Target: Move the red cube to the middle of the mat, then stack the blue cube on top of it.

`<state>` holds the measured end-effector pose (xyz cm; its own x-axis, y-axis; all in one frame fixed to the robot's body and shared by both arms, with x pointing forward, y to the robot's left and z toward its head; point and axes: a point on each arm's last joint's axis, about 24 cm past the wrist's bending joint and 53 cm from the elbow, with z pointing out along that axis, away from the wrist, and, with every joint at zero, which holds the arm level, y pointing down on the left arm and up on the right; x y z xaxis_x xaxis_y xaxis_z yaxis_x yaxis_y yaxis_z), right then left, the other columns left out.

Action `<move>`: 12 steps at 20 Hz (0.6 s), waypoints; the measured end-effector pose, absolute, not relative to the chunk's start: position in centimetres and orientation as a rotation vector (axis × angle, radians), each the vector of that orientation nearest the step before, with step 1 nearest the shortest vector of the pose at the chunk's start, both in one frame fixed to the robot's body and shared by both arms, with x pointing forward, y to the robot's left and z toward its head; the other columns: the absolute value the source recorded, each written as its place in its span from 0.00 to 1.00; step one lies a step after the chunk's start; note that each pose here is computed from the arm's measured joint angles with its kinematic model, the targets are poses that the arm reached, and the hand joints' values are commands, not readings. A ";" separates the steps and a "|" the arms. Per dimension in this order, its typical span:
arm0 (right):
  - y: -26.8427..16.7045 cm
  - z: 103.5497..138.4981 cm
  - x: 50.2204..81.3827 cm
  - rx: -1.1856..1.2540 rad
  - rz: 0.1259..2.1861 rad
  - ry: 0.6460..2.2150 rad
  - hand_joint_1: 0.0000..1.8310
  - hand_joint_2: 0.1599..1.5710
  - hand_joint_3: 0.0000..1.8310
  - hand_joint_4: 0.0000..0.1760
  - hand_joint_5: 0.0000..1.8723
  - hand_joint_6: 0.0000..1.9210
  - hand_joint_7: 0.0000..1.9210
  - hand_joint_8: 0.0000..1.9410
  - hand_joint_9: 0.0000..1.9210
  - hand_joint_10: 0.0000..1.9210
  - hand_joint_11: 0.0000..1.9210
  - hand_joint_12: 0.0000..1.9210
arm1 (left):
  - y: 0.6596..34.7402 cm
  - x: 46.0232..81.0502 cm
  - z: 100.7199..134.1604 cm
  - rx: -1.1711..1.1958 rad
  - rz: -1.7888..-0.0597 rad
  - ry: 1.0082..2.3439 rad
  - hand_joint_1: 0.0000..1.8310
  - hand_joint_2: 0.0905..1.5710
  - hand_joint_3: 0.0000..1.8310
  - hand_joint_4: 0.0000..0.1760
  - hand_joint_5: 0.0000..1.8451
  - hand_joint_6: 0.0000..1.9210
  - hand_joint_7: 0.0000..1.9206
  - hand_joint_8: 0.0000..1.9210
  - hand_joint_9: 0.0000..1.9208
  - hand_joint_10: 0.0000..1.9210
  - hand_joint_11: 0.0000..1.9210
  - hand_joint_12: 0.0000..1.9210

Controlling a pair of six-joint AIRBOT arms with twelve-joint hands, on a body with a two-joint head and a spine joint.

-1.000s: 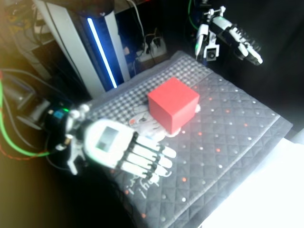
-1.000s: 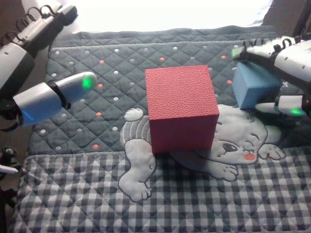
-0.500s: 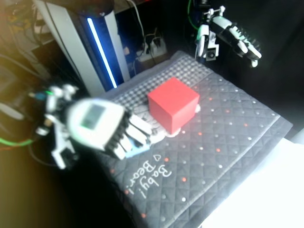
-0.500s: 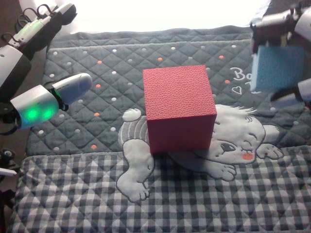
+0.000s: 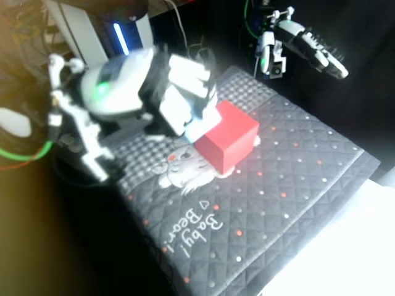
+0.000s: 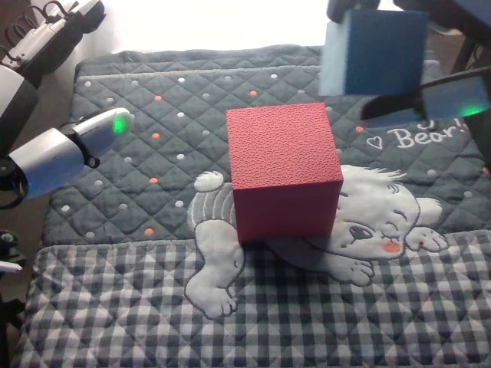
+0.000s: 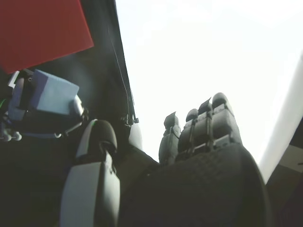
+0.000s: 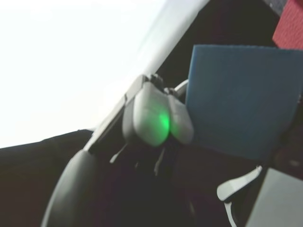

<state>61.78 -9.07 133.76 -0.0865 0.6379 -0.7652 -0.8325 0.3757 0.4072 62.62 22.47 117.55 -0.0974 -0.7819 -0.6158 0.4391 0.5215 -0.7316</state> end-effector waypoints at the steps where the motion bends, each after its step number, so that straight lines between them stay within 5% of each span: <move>1: -7.1 133.5 61.3 -0.264 1.299 1.109 0.81 0.59 0.33 0.00 0.57 1.00 0.68 1.00 0.75 1.00 0.79 1.00 | 22.9 62.8 117.5 -0.350 -1.045 1.304 0.31 0.76 0.00 0.40 0.08 0.00 0.01 0.00 0.00 0.00 0.01 0.01; 5: -4.6 132.8 61.2 -0.276 1.389 1.128 0.81 0.61 0.27 0.00 0.55 1.00 0.69 1.00 0.75 1.00 0.76 1.00 | 23.2 63.0 117.3 -0.353 -1.037 1.302 0.31 0.77 0.00 0.43 0.08 0.00 0.00 0.00 0.00 0.00 0.00 0.00; 6: -4.3 132.4 61.4 -0.276 1.397 1.141 0.61 0.72 0.20 0.00 0.34 0.91 0.67 1.00 0.74 1.00 0.75 1.00 | 23.4 63.3 117.0 -0.365 -1.030 1.308 0.30 0.77 0.00 0.42 0.08 0.00 0.01 0.00 0.00 0.00 0.01 0.00; 7: -4.2 132.1 61.7 -0.270 1.397 1.155 0.57 0.76 0.15 0.00 0.31 0.87 0.65 1.00 0.73 1.00 0.73 1.00 | 23.6 63.4 116.8 -0.378 -1.023 1.313 0.30 0.77 0.00 0.44 0.08 0.00 0.01 0.00 0.00 0.00 0.00 0.00; 8: -4.2 131.6 62.3 -0.261 1.384 1.184 0.57 0.76 0.12 0.00 0.32 0.84 0.59 1.00 0.66 1.00 0.67 1.00 | 23.8 63.5 116.6 -0.389 -1.017 1.318 0.30 0.77 0.00 0.39 0.08 0.00 0.01 0.00 0.00 0.00 0.00 0.00; 9: -4.1 131.0 62.7 -0.259 1.369 1.212 0.61 0.82 0.05 0.00 0.30 0.75 0.36 1.00 0.51 1.00 0.58 1.00 | 23.8 63.5 116.5 -0.388 -1.016 1.321 0.29 0.77 0.00 0.43 0.08 0.00 0.01 0.00 0.00 0.00 0.00 0.00; 10: -3.9 130.2 63.2 -0.257 1.351 1.247 0.50 0.85 0.02 0.00 0.28 0.85 0.20 0.91 0.27 1.00 0.32 1.00 | 23.8 63.5 116.4 -0.389 -1.016 1.323 0.28 0.77 0.00 0.40 0.07 0.00 0.01 0.00 0.00 0.00 0.00 0.00; 11: -3.6 129.3 63.9 -0.256 1.329 1.286 0.34 0.85 0.01 0.00 0.12 0.75 0.08 0.75 0.09 0.94 0.10 1.00 | 23.8 63.5 116.3 -0.389 -1.015 1.324 0.27 0.77 0.00 0.40 0.07 0.00 0.01 0.00 0.00 0.00 0.00 0.00; 12: -3.5 128.5 64.4 -0.252 1.312 1.321 0.21 0.82 0.00 0.00 0.05 0.51 0.05 0.38 0.02 0.57 0.02 0.87 | 23.9 63.5 116.4 -0.391 -1.015 1.322 0.28 0.76 0.00 0.50 0.07 0.00 0.01 0.00 0.00 0.00 0.00 0.00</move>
